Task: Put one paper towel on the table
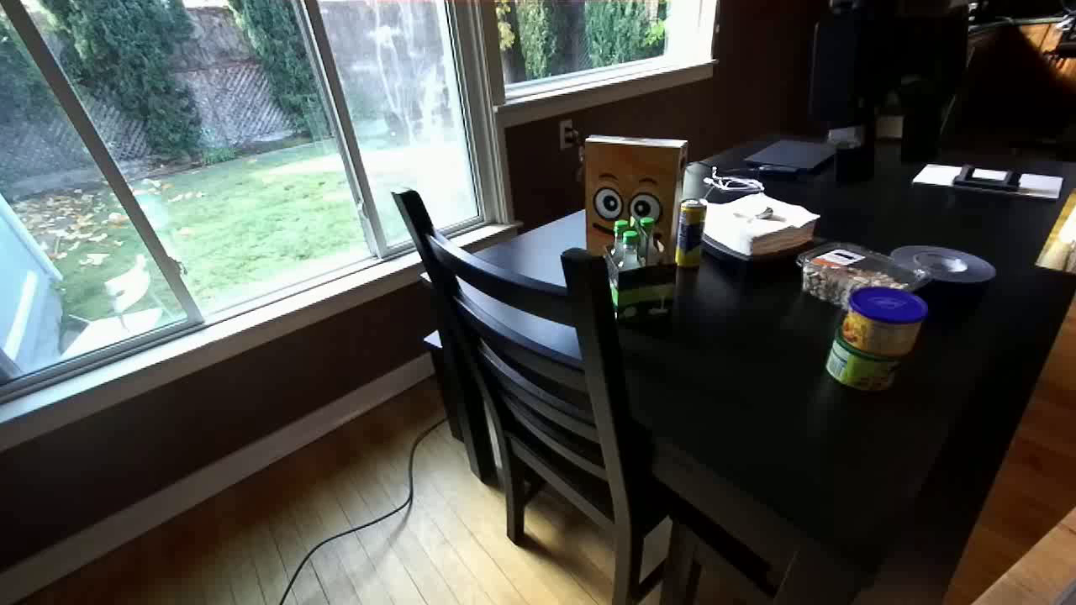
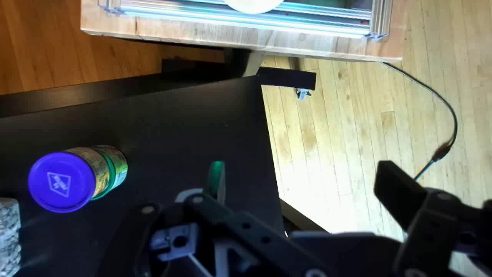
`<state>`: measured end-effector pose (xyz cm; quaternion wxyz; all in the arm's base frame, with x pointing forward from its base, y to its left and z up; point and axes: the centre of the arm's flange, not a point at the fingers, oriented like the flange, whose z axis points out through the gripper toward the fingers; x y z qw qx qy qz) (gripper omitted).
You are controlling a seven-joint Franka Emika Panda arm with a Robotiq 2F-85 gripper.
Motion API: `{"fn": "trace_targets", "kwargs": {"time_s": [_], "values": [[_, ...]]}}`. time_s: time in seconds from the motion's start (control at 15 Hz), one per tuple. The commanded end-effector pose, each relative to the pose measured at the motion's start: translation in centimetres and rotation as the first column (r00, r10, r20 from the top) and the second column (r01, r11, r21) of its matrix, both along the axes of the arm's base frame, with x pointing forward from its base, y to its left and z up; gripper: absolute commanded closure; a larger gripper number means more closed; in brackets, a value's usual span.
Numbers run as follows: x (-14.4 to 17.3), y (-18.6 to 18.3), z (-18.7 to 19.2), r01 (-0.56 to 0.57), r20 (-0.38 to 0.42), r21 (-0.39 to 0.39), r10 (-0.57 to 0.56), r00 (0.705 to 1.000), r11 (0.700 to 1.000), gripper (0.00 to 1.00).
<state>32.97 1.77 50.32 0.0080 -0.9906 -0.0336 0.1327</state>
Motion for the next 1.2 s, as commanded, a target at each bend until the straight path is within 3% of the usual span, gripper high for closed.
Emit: {"fn": "trace_targets", "kwargs": {"time_s": [0.0,0.73,1.0,1.13], "values": [[0.0,0.0,0.0,0.0,0.0,0.0,0.0,1.0,1.0,0.0],[0.7,-0.7,-0.1,0.024,-0.019,0.016,-0.024,1.0,1.0,0.0],[4.1,-7.7,-1.8,0.174,-0.013,0.076,-0.173,0.985,0.982,0.0],[5.8,-12.5,-3.0,0.282,-0.019,0.089,-0.282,0.959,0.955,0.0]]}}
